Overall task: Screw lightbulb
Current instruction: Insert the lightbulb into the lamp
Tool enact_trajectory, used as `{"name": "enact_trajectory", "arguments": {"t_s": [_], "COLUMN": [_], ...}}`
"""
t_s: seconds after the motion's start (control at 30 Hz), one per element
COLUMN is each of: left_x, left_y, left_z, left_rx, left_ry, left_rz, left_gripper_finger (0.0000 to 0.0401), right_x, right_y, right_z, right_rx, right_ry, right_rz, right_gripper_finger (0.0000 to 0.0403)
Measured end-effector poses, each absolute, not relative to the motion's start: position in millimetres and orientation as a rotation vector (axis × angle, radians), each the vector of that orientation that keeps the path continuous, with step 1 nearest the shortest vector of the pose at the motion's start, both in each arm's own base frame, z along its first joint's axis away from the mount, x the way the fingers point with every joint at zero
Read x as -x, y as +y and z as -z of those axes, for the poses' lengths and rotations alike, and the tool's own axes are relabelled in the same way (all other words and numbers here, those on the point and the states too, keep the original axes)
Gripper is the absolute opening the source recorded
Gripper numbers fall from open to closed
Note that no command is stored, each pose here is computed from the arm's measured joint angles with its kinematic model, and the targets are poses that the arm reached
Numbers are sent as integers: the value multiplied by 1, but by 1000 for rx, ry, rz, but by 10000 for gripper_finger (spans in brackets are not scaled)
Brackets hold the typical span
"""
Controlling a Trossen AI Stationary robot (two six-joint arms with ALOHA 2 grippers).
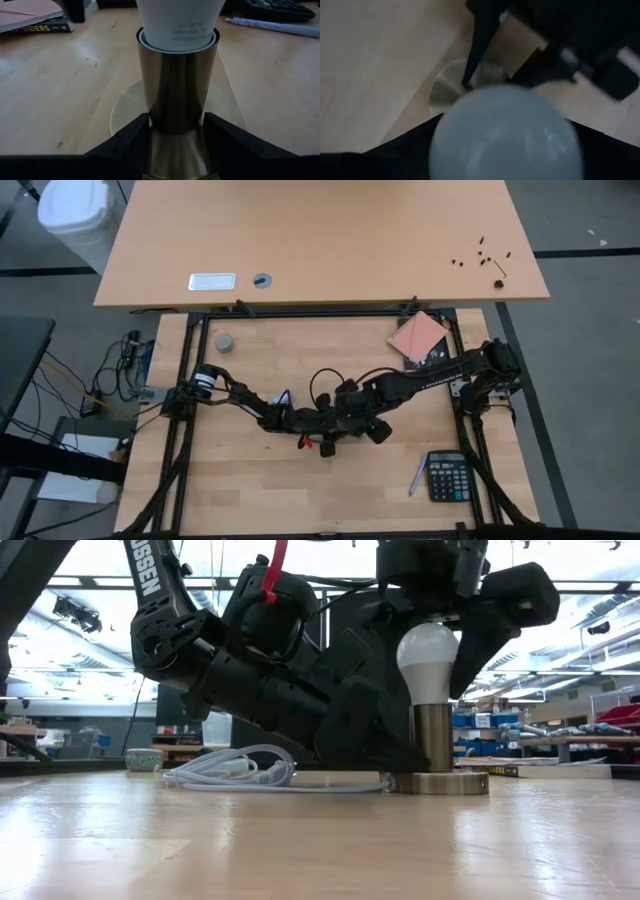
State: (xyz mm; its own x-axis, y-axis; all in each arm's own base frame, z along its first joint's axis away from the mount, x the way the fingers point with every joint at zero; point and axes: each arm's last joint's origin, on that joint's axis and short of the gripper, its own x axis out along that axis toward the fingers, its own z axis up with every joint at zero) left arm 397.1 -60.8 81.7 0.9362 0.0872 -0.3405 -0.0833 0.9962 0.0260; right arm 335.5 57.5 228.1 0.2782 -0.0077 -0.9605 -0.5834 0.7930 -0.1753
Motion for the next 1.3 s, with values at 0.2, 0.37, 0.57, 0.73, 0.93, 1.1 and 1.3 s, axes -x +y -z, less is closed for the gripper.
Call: {"name": "enact_trajectory", "arguments": {"t_s": [0.2, 0.37, 0.57, 0.73, 0.93, 1.1, 1.3], "left_x": [-397, -397, -397, -397, -397, -397, -397], "left_y": [-61, -61, -61, -61, -62, -64, -65], "left_z": [-81, -81, -81, -81, -81, -81, -82], "left_rx": [-11, 13, 15, 15, 18, 22, -10], "left_ry": [350, 351, 351, 352, 351, 352, 346], "left_rz": [-89, -94, -94, -89, -62, 1, 46], "left_gripper_finger": [193, 193, 193, 193, 193, 193, 193], "right_x": [-325, -321, -305, -276, -246, -235, -228], "right_y": [50, 49, 45, 37, 33, 37, 38], "right_z": [-227, -226, -227, -225, -204, -177, -165], "right_rx": [468, 313, 219, 135, 53, 43, 10], "right_ry": [1373, 1421, 1387, 1198, 843, 606, 513], "right_rz": [-362, -373, -335, -281, -216, -221, -204], "right_gripper_finger": [341, 342, 334, 324, 319, 318, 312]}}
